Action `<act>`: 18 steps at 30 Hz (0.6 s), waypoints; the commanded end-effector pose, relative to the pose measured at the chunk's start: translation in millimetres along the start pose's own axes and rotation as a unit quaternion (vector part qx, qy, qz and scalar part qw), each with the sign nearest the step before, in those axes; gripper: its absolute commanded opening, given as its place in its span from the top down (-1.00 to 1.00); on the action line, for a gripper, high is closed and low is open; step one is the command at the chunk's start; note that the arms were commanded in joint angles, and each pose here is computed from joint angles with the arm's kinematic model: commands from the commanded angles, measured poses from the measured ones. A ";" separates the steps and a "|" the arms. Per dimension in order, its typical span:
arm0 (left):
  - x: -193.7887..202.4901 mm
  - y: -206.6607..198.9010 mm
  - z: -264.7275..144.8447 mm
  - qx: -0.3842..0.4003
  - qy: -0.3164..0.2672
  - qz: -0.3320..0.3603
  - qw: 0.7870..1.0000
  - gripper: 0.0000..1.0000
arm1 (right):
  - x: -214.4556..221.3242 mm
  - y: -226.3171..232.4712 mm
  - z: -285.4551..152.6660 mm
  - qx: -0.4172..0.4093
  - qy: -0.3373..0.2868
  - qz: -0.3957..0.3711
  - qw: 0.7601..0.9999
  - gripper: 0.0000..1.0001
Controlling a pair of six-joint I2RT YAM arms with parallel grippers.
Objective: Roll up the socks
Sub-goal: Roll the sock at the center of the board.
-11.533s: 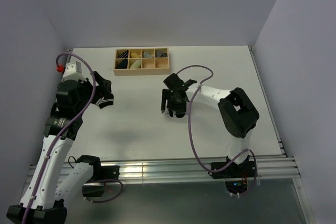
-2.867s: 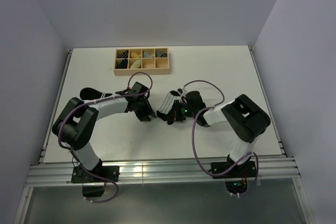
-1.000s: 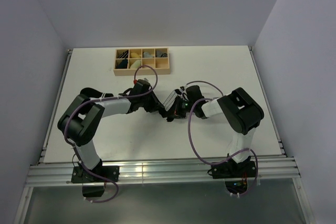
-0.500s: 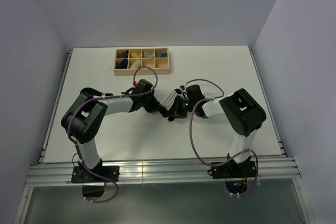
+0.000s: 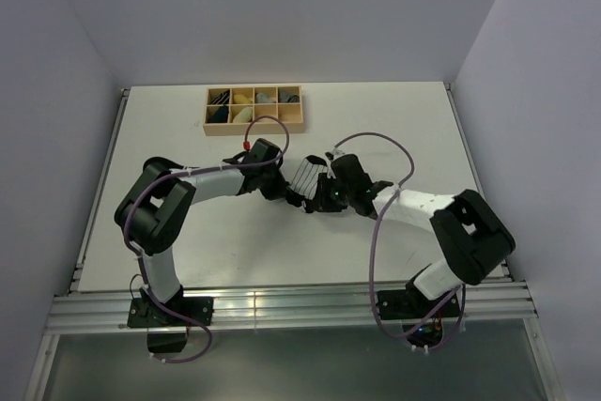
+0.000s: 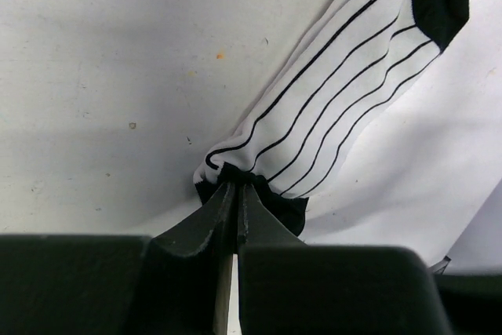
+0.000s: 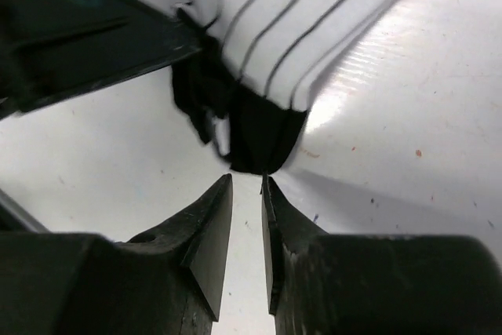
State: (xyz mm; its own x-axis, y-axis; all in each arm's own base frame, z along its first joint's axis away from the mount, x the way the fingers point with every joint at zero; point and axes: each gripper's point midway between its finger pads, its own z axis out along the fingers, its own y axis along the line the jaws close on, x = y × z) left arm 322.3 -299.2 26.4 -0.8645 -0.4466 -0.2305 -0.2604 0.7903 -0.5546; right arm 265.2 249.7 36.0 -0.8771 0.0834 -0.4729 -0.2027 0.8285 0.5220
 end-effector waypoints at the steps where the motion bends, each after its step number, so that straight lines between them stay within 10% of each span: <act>1: 5.0 32.2 7.1 -0.069 0.003 0.031 0.997 0.82 | -19.8 8.9 -18.3 0.049 -0.062 -0.093 0.993 0.45; 18: 11.9 34.4 6.3 -0.068 0.010 0.041 0.997 0.82 | -26.2 51.3 20.5 -0.086 -0.053 -0.057 0.993 0.63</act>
State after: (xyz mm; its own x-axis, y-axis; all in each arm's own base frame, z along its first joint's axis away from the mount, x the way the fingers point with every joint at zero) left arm 321.1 -299.8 26.3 -0.8737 -0.4164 -0.2514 -0.2327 0.8117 -0.5356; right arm 268.2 295.1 45.8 -0.8212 -0.0085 -0.5706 -0.3685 0.7715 0.5187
